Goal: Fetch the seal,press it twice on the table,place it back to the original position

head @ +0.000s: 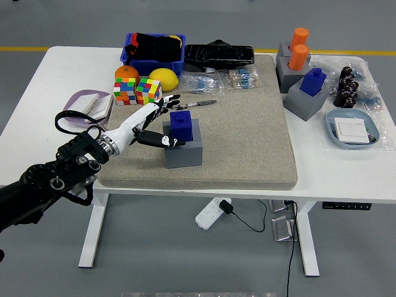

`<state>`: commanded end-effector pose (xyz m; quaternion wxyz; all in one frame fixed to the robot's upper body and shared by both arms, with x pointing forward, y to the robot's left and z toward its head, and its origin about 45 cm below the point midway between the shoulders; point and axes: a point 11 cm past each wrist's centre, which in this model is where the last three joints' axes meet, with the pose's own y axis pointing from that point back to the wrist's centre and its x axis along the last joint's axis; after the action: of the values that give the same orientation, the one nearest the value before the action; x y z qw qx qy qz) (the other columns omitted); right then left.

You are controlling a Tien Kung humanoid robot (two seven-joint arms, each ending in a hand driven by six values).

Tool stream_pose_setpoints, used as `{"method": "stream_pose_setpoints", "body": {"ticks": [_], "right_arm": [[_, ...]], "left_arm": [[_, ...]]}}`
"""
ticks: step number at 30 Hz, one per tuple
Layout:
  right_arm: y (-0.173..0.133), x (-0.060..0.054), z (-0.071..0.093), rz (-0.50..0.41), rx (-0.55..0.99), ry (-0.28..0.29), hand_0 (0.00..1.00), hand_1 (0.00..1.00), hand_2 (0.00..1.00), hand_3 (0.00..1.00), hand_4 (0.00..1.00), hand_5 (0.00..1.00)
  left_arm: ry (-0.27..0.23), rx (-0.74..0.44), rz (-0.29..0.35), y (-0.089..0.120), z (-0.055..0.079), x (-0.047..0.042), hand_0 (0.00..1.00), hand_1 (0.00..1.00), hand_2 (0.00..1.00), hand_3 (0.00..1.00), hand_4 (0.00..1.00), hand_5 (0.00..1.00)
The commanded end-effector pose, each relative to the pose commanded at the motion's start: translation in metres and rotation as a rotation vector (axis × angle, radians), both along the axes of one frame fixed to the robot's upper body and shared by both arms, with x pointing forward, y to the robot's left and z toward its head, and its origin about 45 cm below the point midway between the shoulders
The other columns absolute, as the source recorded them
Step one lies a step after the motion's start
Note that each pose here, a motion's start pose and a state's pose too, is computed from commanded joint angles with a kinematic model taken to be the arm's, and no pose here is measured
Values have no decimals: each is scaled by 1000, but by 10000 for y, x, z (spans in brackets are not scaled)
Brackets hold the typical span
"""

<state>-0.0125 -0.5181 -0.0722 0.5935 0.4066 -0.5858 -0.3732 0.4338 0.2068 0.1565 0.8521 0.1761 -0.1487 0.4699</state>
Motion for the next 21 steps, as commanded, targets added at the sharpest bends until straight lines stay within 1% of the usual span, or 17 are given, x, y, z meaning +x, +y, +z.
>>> {"method": "stream_pose_setpoints", "body": {"ticks": [7,13,21], "right_arm": [[7,-11,-4,0,1,3,767,677,671,617,781,500],[5,-15,-3,0,1,3,767,677,671,617,782,500],[17,-36,-10,-7,3,4,767,677,671,617,781,500]], "left_arm": [[0,0,2,14,8,5,994,998,998,991,998,108],[-7,-2,12,61,43,31,994,998,998,990,998,108],[-38,-22,54,230,202,133,993,998,998,989,998,110]]}}
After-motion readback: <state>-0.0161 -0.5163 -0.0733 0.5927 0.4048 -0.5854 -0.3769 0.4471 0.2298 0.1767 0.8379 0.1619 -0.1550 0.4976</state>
